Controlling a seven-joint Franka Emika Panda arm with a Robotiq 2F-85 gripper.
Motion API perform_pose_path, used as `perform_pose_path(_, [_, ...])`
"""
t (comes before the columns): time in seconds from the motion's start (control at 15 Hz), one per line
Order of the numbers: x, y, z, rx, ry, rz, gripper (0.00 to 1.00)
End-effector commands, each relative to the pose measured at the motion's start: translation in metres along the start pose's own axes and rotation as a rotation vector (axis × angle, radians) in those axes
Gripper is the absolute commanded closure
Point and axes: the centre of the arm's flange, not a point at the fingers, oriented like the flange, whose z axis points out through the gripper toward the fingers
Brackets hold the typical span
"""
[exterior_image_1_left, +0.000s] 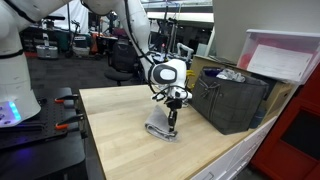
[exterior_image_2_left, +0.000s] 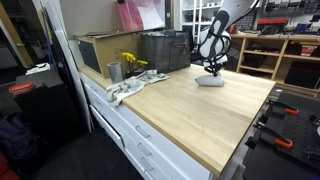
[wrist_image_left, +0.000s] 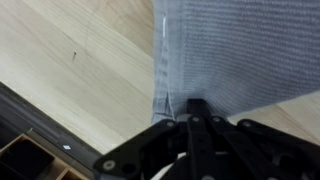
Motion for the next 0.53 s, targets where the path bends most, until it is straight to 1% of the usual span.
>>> perform_pose_path(0.0, [-0.013, 0.009, -0.047, 0.009, 0.054, 0.003, 1.0])
perform_pose_path(0.13, [-0.017, 0.011, -0.071, 0.038, 0.043, -0.004, 1.0])
perform_pose_path(0.2, [-0.019, 0.01, -0.083, 0.06, 0.022, -0.012, 1.0])
perform_pose_path(0.47, [-0.028, -0.003, -0.127, 0.195, -0.095, -0.088, 1.0])
